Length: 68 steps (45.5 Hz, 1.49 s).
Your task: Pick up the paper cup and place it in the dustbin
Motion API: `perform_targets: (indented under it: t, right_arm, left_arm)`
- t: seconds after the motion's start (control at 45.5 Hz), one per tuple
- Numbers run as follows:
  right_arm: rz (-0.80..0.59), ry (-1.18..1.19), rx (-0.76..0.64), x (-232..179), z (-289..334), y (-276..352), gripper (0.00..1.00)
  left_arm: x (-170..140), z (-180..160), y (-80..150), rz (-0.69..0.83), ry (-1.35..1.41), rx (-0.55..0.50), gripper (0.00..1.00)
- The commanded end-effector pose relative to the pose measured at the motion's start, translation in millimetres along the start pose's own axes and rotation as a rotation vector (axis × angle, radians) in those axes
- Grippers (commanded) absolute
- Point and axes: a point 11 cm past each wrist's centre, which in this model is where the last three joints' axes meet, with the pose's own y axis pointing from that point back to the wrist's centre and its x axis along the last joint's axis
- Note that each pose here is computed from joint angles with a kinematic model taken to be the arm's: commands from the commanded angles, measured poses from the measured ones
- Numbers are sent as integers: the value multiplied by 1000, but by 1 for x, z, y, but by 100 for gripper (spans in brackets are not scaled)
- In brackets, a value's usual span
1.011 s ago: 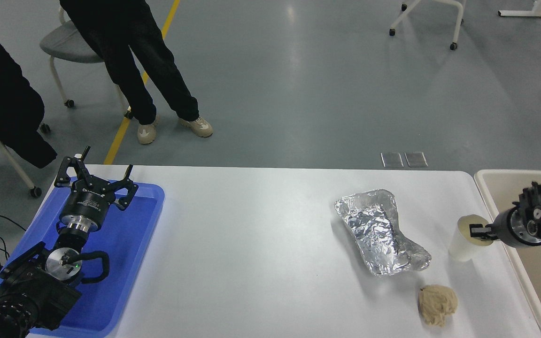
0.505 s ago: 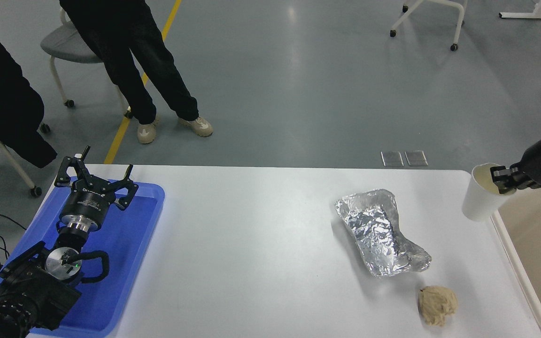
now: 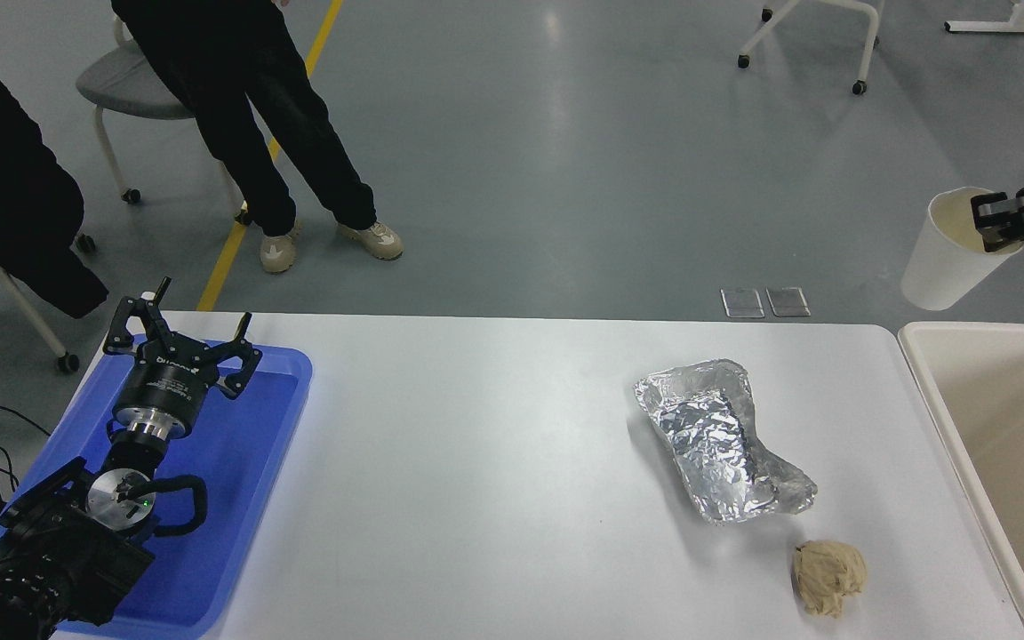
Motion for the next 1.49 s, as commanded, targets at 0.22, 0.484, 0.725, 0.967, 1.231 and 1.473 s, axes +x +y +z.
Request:
perform_targets:
  t: [0.22, 0.484, 0.725, 0.967, 1.231, 1.473]
  right_arm:
    - [-27, -130, -185, -34, 97, -9, 0]
    - [-123, -285, -321, -90, 178, -40, 0]
    - [-33, -299, -365, -144, 190, -115, 0]
    - [25, -435, -345, -200, 162, -186, 0]
    - [37, -504, -305, -242, 125, -225, 0]
    - [33, -525, -292, -255, 116, -233, 0]
  left_arm:
    - [0, 0, 0, 0, 0, -1, 100]
    - [0, 0, 0, 0, 0, 0, 100]
    - [-1, 0, 0, -3, 1, -1, 100]
    - [-1, 0, -1, -1, 0, -2, 100]
    - [-1, 0, -1, -1, 0, -2, 100]
    - [0, 0, -1, -1, 1, -1, 100]
